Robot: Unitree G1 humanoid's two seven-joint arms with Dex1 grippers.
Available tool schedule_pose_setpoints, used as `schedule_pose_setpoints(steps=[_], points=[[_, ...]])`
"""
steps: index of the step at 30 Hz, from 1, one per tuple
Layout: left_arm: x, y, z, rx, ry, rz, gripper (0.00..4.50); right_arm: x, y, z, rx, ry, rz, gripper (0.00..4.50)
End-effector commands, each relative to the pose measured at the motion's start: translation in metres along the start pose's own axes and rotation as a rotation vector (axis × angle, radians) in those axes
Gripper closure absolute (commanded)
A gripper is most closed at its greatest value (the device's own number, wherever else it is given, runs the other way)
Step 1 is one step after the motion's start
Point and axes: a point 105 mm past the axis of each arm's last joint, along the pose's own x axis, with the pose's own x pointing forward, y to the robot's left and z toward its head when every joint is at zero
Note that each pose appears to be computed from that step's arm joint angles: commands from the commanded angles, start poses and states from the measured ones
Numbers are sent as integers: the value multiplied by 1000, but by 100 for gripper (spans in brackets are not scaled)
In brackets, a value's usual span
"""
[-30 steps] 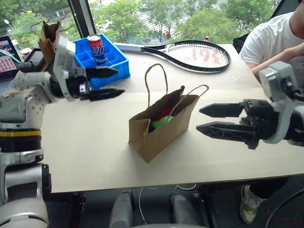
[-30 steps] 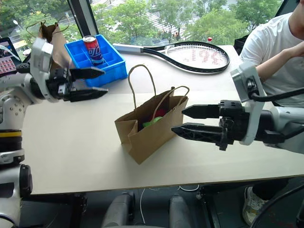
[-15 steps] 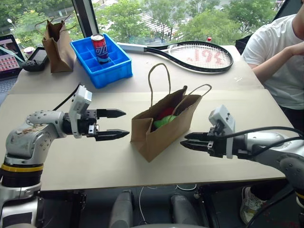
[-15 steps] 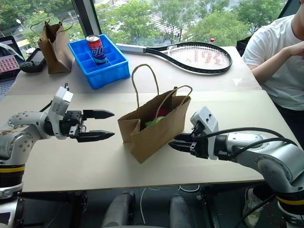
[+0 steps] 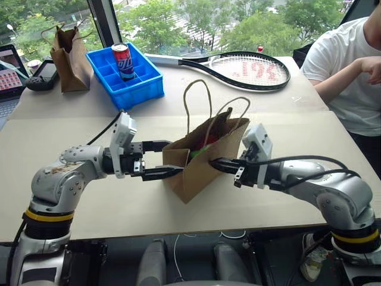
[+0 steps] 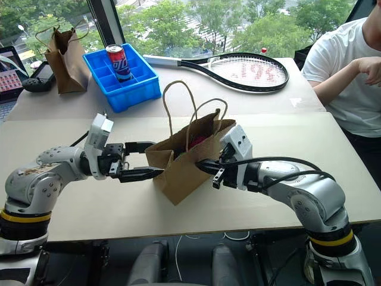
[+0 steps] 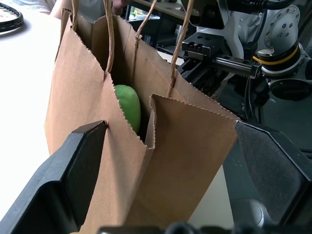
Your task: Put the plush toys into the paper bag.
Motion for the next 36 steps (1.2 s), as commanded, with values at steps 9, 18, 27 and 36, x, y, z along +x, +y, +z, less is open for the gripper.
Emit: schedule_pose_setpoints(steps=[9, 18, 27, 36], points=[[3, -24, -2, -3, 19, -79, 0, 5, -3, 13, -27, -47, -45, 448], [-1, -25, -5, -6, 32, -60, 0, 9, 1, 15, -24, -44, -28, 448], [13, -16, -16, -8, 35, -8, 0, 18, 14, 22, 1, -82, 21, 448], [21, -7, -15, 8, 15, 34, 0, 22, 23, 24, 12, -98, 43, 448]])
